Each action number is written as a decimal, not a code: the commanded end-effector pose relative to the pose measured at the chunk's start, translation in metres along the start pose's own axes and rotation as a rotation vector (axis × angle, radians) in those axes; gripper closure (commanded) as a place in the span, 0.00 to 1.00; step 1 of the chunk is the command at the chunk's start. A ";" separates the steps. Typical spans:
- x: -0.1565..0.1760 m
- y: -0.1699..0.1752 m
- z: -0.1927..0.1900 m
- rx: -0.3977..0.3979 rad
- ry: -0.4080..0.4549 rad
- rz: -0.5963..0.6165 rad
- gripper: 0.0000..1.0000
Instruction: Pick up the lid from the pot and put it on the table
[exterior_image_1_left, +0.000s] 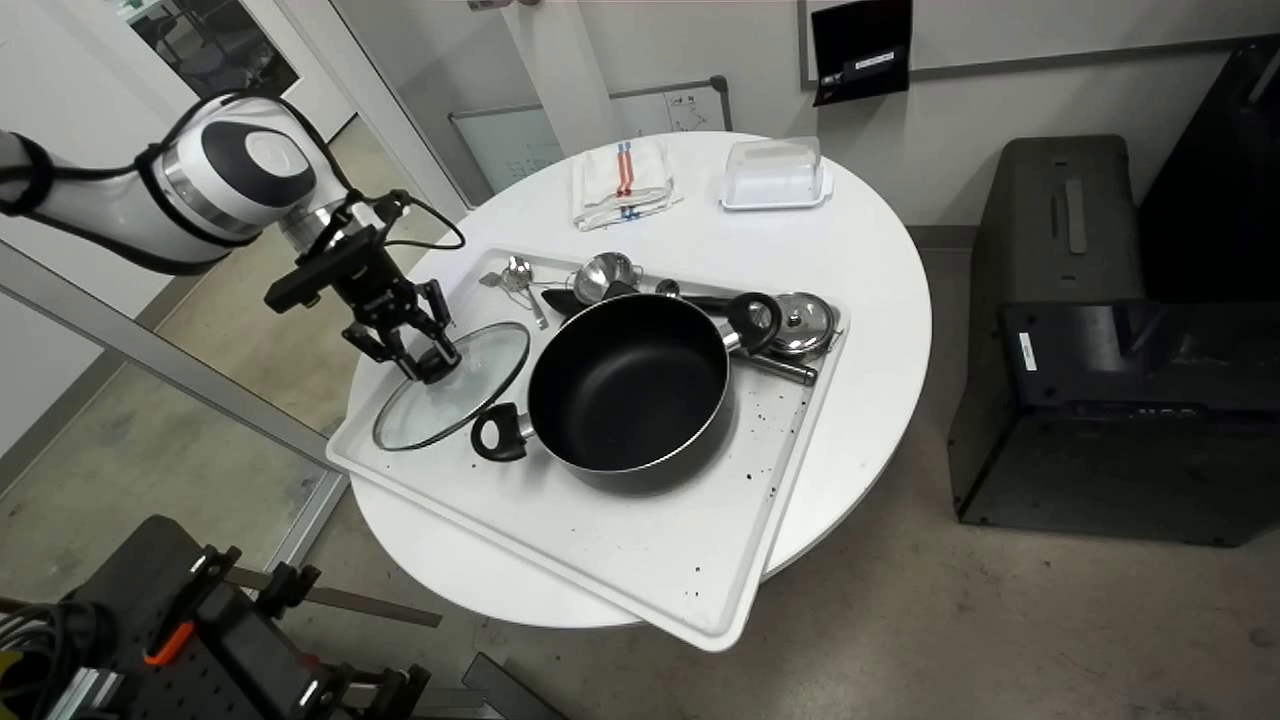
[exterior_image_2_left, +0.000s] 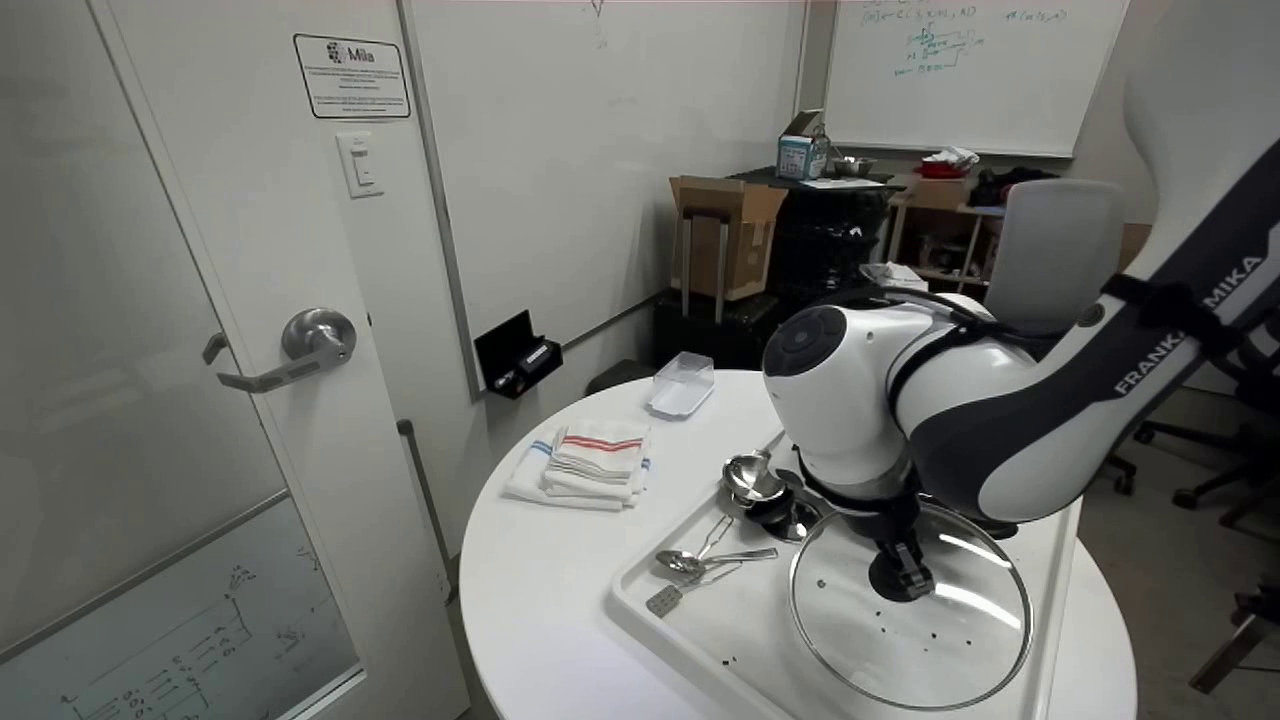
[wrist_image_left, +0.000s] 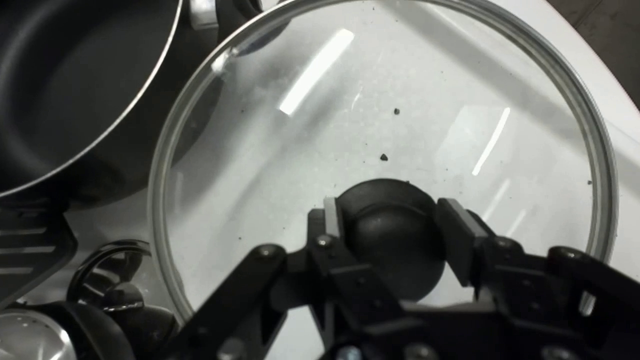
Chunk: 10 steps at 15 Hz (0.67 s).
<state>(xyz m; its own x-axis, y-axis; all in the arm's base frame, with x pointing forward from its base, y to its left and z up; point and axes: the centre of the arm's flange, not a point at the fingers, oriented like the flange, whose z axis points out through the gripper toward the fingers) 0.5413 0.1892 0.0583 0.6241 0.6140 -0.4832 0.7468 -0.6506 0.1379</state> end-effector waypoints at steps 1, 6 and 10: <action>0.015 -0.005 -0.002 -0.024 -0.013 -0.034 0.75; 0.028 -0.007 0.005 -0.013 -0.008 -0.051 0.75; 0.033 -0.002 0.015 0.002 -0.001 -0.072 0.75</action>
<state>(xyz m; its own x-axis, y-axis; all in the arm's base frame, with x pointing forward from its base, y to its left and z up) 0.5448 0.2055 0.0303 0.5941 0.6392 -0.4883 0.7701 -0.6274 0.1157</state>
